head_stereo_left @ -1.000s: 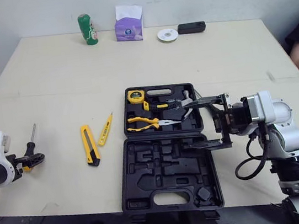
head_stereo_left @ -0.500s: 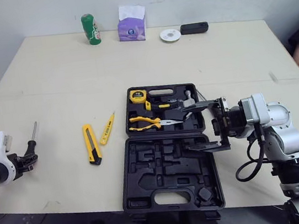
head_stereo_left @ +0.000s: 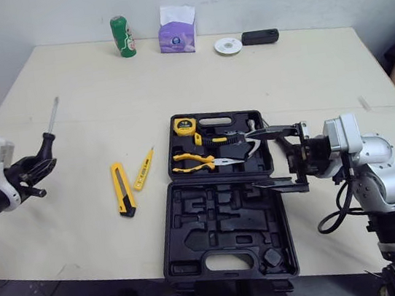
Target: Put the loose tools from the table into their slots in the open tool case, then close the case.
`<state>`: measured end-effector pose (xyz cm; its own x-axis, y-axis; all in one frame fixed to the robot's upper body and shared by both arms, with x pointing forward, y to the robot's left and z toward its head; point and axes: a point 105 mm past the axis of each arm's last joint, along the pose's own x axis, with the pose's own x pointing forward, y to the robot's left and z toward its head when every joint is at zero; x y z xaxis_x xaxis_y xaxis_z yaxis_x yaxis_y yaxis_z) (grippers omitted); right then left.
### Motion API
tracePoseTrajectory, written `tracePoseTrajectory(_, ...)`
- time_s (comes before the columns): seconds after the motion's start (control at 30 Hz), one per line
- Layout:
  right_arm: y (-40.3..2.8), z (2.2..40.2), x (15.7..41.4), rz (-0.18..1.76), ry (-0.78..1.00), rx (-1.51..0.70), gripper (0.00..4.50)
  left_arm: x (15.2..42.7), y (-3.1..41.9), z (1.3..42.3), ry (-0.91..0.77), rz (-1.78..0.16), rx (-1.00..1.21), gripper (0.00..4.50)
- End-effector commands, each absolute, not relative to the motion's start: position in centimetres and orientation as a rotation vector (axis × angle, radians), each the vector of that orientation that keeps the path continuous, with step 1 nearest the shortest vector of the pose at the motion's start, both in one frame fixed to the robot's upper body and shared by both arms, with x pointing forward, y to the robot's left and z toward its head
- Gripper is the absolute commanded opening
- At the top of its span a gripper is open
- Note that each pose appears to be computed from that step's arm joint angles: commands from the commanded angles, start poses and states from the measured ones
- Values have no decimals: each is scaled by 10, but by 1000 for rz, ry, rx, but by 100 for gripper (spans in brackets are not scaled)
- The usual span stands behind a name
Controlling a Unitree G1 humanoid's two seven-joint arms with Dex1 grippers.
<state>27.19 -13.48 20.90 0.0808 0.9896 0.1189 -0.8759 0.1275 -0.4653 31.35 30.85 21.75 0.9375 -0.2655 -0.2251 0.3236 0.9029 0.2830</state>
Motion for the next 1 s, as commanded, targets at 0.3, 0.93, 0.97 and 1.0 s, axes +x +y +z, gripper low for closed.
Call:
tracePoseTrajectory(0.3, -185, 218, 272, 1232, -355, -438, 450, 293, 151, 249, -12, -1077, 618, 101)
tracePoseTrajectory(0.93, -197, 206, 269, 1123, -211, -453, 450, 300, 84, 179, 435, -1339, 866, 101)
tracePoseTrajectory(0.97, -194, 207, 268, 1122, -211, -452, 450, 299, 84, 176, 463, -1338, 862, 101)
tracePoseTrajectory(1.0, -192, 208, 267, 1120, -213, -450, 450, 298, 83, 174, 482, -1344, 859, 101)
